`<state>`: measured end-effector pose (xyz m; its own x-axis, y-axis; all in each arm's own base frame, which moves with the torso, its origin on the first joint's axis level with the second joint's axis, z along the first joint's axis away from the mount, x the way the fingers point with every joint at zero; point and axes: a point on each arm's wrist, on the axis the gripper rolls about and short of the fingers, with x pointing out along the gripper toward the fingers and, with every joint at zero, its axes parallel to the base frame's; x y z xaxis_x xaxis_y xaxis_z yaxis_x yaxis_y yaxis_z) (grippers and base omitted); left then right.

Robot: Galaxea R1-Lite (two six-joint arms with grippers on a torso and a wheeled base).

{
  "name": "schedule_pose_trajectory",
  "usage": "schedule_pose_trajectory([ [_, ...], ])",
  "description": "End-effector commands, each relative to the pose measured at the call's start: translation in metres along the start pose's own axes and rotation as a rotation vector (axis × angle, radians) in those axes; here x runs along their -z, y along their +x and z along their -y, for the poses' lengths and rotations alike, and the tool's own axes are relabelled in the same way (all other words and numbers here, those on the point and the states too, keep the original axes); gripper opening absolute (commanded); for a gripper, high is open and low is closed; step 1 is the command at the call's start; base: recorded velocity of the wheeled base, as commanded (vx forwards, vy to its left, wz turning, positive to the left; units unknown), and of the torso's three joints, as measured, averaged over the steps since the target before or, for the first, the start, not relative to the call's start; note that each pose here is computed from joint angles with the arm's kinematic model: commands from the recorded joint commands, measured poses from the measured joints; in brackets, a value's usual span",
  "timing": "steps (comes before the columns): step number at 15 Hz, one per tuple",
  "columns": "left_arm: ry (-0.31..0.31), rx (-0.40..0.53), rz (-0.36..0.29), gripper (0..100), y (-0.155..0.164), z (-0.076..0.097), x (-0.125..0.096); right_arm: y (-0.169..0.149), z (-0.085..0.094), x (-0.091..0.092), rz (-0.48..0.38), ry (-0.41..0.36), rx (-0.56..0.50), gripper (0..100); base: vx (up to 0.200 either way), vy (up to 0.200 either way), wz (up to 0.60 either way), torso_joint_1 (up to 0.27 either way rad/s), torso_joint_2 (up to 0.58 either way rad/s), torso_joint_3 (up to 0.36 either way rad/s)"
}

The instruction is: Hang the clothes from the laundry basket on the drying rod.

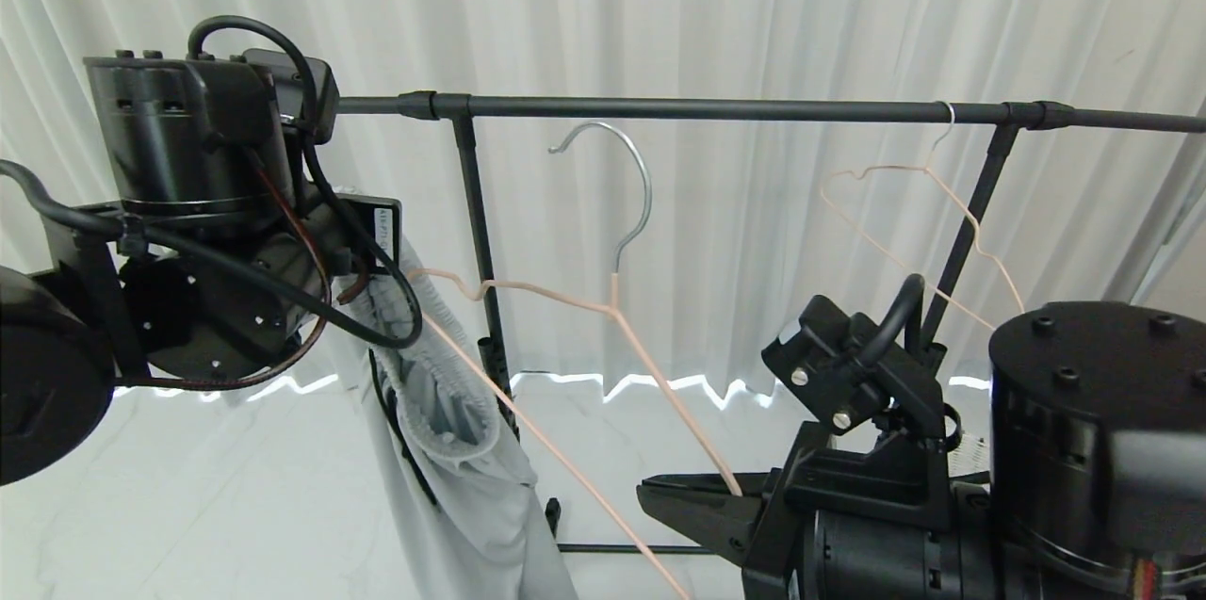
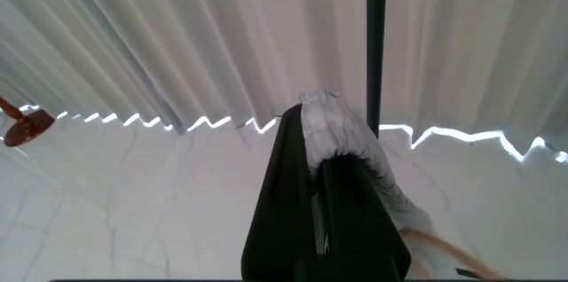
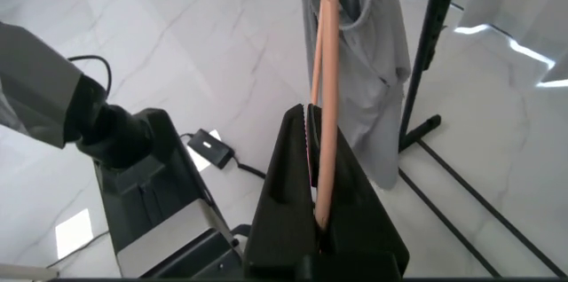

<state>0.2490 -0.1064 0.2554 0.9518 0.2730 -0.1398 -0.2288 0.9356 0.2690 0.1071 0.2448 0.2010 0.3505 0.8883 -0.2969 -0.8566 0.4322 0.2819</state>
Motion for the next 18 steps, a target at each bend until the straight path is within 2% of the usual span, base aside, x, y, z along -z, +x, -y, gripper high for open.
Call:
schedule_pose_trajectory([
  [1,0.001,-0.005,-0.003,0,0.002,0.0,0.0,0.0,-0.003,0.0,0.002,-0.005,-0.013,0,0.0,0.0,0.0,0.0,0.0,0.0],
  [6,-0.002,-0.006,0.0,0,0.0,-0.002,0.0,0.01,-0.003,-0.002,0.042,-0.007,-0.023,0,0.0,0.0,0.0,0.0,0.0,0.0],
  [11,-0.018,0.011,0.003,0,-0.003,0.002,0.0,0.035,0.007,-0.006,0.066,0.002,0.003,0,0.0,0.0,0.0,0.0,0.0,0.0],
  [15,-0.022,0.012,0.007,0,-0.005,0.0,0.0,0.047,0.018,-0.012,0.08,0.014,0.039,0,0.0,0.0,0.0,0.0,0.0,0.0],
  [18,-0.03,0.046,0.023,0,-0.017,0.003,-0.002,0.051,0.02,-0.015,0.105,0.013,0.04,0,0.0,0.0,0.0,0.0,0.0,0.0],
])
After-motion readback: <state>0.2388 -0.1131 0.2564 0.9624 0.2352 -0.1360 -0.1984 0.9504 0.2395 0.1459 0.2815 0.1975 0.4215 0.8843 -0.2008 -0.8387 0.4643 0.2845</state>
